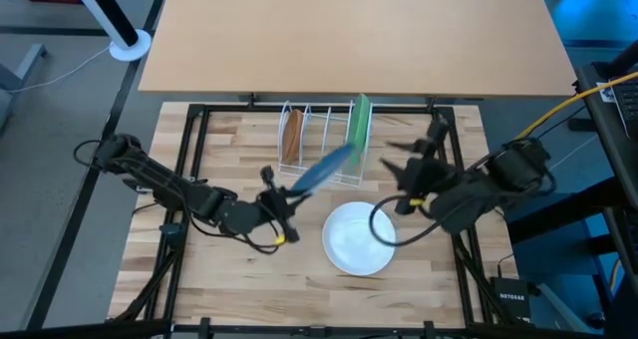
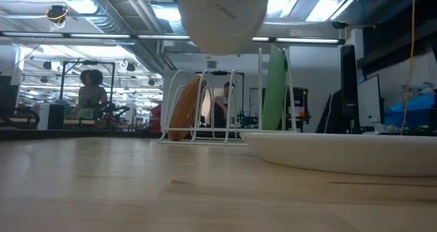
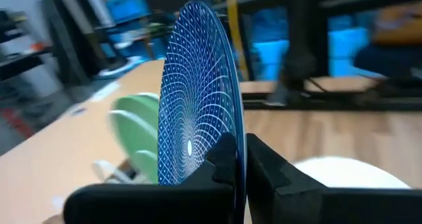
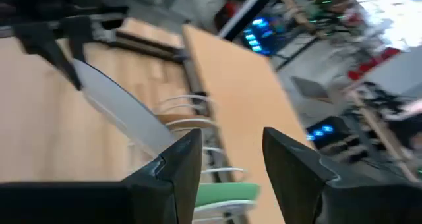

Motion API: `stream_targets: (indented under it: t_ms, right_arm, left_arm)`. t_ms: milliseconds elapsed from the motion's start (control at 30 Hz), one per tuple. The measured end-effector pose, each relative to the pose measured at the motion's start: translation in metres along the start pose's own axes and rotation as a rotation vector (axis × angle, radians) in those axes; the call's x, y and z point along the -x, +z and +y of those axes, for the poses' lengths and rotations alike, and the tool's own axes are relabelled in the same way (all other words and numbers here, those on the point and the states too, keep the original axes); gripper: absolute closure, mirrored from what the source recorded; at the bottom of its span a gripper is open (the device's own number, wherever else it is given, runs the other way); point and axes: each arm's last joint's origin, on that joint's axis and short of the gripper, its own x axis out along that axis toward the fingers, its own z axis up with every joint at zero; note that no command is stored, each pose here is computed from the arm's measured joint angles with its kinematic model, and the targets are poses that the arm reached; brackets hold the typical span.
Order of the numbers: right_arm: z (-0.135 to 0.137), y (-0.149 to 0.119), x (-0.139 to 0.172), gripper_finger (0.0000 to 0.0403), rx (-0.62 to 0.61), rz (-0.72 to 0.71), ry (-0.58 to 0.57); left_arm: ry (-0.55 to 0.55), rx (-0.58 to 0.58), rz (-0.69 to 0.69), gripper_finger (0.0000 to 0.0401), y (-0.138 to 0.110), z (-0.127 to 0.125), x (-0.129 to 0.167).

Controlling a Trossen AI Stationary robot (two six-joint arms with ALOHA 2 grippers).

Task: Sort dishes
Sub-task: Put the blue plate in the dish rack

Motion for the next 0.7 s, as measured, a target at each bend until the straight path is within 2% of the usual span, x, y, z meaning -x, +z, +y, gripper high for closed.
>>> stream_targets:
  t_ms: [133,367,700]
  right_arm:
    - [-0.017,-0.005,0.006,0.0237,0.001,-0.017,-0.084]
    - [-0.034,-0.01,0.013,0.0237,-0.032,-0.032,-0.101]
    - [-0.034,-0.01,0.014,0.0237,-0.034,-0.03,-0.062]
  left_arm:
    - [0.093,0.073,-0.002,0.04,0.004,0.019,-0.01]
    - [0.21,0.183,0.024,0.04,0.0,0.05,-0.04]
    - [0.248,0.351,0.044,0.04,-0.01,0.09,-0.074]
